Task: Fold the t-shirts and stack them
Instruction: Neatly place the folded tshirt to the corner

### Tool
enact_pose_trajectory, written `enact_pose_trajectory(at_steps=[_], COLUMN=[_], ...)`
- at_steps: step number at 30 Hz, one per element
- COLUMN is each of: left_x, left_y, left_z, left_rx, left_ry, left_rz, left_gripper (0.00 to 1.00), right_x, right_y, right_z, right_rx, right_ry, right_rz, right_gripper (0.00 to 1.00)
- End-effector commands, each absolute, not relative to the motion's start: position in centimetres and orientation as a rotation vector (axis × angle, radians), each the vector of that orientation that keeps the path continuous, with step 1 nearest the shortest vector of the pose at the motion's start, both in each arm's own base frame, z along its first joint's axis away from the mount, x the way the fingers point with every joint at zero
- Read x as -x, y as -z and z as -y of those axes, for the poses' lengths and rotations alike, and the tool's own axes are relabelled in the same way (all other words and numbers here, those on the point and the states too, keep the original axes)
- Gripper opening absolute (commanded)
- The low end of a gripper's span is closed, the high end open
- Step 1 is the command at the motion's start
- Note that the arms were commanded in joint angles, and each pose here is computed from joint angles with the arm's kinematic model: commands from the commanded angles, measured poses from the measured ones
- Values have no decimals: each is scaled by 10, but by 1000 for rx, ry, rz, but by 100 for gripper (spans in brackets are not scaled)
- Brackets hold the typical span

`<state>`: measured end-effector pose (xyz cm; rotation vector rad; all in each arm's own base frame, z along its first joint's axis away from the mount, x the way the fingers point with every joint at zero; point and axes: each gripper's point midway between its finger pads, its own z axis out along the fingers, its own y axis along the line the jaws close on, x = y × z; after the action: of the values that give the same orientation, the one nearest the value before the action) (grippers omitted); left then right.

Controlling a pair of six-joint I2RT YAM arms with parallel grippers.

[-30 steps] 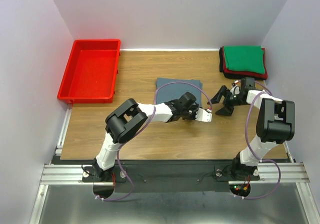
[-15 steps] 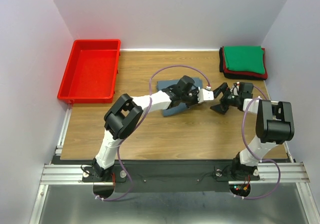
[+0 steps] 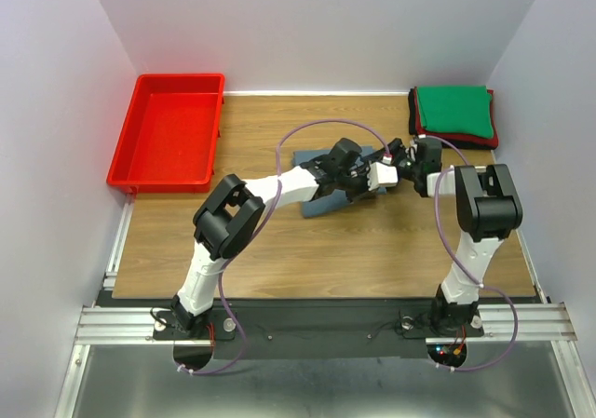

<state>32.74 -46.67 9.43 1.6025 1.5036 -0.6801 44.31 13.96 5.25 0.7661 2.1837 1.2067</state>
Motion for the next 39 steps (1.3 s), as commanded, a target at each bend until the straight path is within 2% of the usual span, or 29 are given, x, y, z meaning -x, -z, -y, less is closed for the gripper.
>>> enact_pose_trajectory(at_steps=[1,7,10,11,13,14,16,17,19,23,25,34,39], left_x=[-335,-343,-348,-350,-354,-356,-362,-365,-374,-385,-388,-380,-374], left_y=[-151,-150,-152,-151,-152,-152,-159,-163,-178,-197,-198,-184,-180], left_z=[472,469,469,468,467,466,460,456,440,404,383,333,327], left_rx=[-1544,-1530,-1518,-1515,-1502,-1487,-1459,-1427,-1364,-1227,-1187,-1097,-1053], left_ry=[726,743,743,740,735,738,740,752,758,812,806,723,728], left_rz=[-1398,-1422,-1426,-1431,-1439,-1456,-1477,-1505,-1537,-1646,-1704,-1864,-1921], left_gripper=[0,0,0,0,0,6,22,39,52,58,66,69,69], right_x=[-466,-475,-477,-477,-483,-483,-502,-500,-515,-538,-545,-597,-620], right_y=[-21,-10,0,2,-4,-7,-28,-25,-46,-75,-87,-145,-168], right_z=[-133,-140,-141,-143,-147,-150,-151,-150,-147,-132,-122,-65,-47], right_rx=[-839,-830,-817,-787,-730,-678,-577,-500,-398,-138,-73,197,243], right_ry=[-1059,-1025,-997,-992,-996,-1001,-984,-929,-874,-679,-586,-218,-151], right_rz=[-2170,-2171,-2185,-2194,-2187,-2196,-2177,-2235,-2228,-2205,-2189,-2065,-2018], right_gripper=[76,66,54,40,23,10,1,1,1,0,0,1,1])
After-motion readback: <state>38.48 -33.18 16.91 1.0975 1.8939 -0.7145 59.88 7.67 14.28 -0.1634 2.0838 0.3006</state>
